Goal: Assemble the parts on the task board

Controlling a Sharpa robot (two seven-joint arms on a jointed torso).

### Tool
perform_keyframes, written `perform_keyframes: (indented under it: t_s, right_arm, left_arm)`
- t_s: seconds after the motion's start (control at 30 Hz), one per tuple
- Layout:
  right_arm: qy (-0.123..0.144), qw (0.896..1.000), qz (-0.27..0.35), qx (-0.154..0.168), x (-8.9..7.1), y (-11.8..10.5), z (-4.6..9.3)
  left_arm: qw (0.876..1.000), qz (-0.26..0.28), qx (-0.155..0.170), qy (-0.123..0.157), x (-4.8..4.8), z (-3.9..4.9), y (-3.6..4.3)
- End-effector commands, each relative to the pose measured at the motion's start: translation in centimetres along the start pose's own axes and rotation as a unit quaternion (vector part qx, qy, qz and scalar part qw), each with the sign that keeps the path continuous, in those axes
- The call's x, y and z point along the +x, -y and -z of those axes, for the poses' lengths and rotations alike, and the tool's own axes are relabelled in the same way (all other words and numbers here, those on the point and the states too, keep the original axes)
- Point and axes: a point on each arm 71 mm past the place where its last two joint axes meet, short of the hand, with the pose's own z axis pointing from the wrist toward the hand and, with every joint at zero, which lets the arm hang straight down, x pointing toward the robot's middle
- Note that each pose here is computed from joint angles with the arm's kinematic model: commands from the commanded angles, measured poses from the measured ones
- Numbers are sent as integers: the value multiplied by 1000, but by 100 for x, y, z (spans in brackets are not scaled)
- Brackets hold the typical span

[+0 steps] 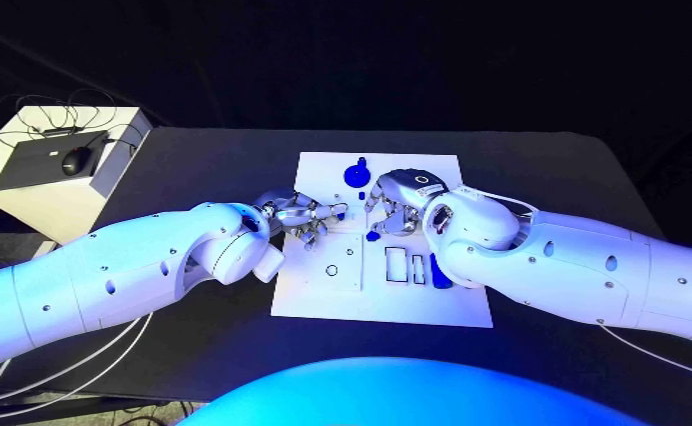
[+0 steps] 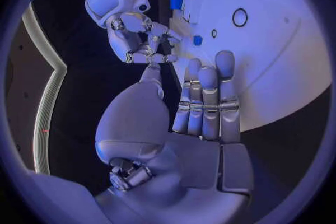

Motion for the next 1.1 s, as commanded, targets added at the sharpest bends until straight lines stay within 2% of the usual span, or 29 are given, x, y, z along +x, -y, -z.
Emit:
perform_keyframes:
  t_s: [0.03, 0.57, 1.1]
  right_arm:
    - [-34, 999, 10, -13, 65, 0, -44]
    - [-75, 997, 24, -21, 219, 7, -134]
    - [-80, 996, 29, -15, 257, 50, -110]
  left_arm:
    - [1000, 0, 4, -17, 39, 3, 15]
    - [1000, -9, 1, -27, 55, 17, 15]
    - [999, -19, -1, -29, 30, 33, -2]
